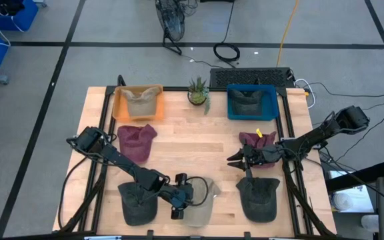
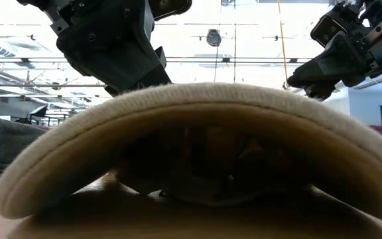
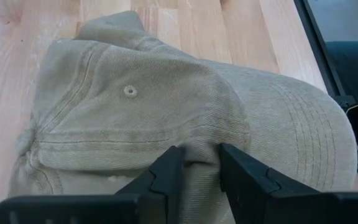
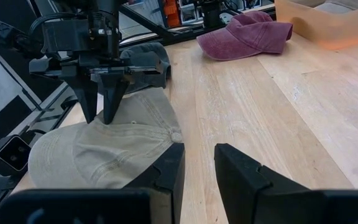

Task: Pick & Place hat
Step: Put the brown cap into the orange bin

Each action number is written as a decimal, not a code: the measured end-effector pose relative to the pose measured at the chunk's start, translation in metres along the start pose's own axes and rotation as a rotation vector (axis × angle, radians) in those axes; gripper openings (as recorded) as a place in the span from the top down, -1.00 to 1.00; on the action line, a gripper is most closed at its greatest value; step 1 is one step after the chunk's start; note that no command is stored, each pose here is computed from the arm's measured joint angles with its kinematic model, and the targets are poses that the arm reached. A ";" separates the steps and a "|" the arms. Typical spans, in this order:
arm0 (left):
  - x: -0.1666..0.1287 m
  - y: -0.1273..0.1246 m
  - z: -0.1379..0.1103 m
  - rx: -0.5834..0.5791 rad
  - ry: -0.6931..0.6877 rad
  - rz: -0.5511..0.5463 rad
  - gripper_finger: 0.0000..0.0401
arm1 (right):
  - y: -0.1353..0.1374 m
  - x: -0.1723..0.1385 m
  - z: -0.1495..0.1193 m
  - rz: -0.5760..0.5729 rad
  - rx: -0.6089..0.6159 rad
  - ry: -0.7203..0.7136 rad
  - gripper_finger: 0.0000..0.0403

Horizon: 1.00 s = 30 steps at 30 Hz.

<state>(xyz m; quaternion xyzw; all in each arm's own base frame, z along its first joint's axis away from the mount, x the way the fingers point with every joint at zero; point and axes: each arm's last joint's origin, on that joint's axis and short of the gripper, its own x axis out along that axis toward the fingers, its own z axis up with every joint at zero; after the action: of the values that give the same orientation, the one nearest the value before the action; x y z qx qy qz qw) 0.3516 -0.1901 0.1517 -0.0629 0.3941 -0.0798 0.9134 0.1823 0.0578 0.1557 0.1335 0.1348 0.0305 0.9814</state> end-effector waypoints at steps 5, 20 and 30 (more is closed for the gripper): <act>0.000 0.000 0.000 0.001 -0.003 0.012 0.44 | 0.000 0.000 0.000 0.000 0.000 0.000 0.62; -0.001 0.001 -0.004 0.031 0.013 0.076 0.96 | -0.001 0.000 -0.002 -0.007 -0.005 0.021 0.62; -0.001 0.002 -0.003 0.062 -0.002 0.100 0.97 | -0.001 0.000 -0.002 -0.007 0.002 0.021 0.62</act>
<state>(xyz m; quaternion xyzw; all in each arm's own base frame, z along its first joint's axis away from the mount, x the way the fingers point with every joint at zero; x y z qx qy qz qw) 0.3492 -0.1882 0.1496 -0.0151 0.3933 -0.0460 0.9181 0.1817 0.0576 0.1536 0.1339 0.1456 0.0282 0.9798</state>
